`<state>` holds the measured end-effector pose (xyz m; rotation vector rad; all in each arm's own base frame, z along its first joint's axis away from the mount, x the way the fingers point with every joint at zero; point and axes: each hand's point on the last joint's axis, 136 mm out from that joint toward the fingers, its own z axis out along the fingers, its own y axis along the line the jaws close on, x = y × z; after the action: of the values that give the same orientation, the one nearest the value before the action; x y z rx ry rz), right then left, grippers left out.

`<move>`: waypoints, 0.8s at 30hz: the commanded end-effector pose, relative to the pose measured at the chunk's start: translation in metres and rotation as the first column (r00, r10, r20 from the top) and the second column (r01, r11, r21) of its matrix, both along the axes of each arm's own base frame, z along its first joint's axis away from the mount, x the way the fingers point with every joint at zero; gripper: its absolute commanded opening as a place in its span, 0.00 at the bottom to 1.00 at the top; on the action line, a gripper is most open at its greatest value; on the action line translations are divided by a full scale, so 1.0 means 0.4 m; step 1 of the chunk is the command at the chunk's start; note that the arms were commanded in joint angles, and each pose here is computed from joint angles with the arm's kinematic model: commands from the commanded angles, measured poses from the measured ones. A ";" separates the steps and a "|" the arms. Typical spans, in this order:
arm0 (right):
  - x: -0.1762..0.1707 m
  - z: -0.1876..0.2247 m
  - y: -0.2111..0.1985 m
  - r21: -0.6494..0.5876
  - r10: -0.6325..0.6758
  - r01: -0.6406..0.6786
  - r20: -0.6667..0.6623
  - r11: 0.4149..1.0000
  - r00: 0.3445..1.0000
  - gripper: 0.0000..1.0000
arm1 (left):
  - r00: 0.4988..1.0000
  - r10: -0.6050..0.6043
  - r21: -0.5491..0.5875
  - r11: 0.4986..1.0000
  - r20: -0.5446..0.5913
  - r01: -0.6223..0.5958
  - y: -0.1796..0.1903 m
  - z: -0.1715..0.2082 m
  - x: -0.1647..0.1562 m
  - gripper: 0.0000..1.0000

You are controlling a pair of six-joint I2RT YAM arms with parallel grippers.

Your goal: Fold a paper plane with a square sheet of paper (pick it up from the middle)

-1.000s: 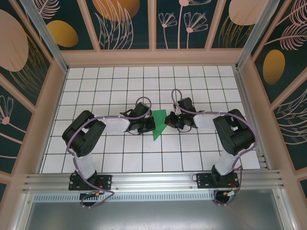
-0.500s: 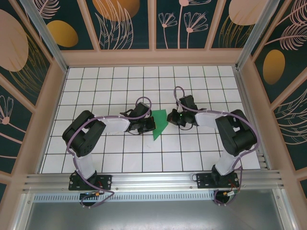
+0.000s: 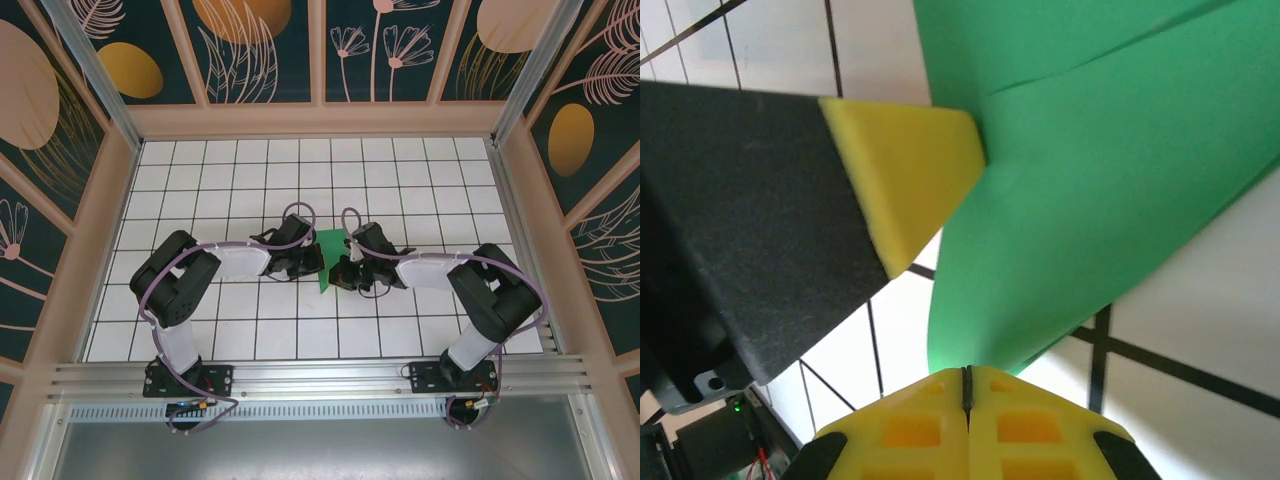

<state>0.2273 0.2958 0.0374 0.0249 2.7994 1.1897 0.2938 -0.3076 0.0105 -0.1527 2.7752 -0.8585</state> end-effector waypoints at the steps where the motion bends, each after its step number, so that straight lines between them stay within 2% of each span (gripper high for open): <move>1: -0.003 0.010 0.025 0.043 0.007 -0.007 -0.003 0.999 1.000 0.05 | 0.989 0.087 0.247 0.967 -0.117 -0.056 0.141 -0.158 -0.067 0.00; 12: -0.026 -0.051 0.021 -0.009 0.021 -0.021 -0.058 1.000 0.998 0.04 | 0.988 0.103 0.259 0.963 -0.116 -0.071 0.150 -0.161 -0.069 0.00; 19: -0.025 -0.001 0.041 0.034 0.045 -0.045 -0.003 0.998 0.999 0.05 | 0.987 0.114 0.271 0.959 -0.113 -0.079 0.156 -0.164 -0.067 0.00; 24: -0.042 -0.020 0.048 0.020 0.059 -0.059 -0.026 0.998 0.998 0.05 | 0.987 0.116 0.268 0.960 -0.115 -0.082 0.155 -0.164 -0.067 0.00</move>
<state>0.2143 0.3083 0.0235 -0.0046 2.8434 1.2035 0.2941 -0.3073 0.0104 -0.1743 2.7692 -0.8655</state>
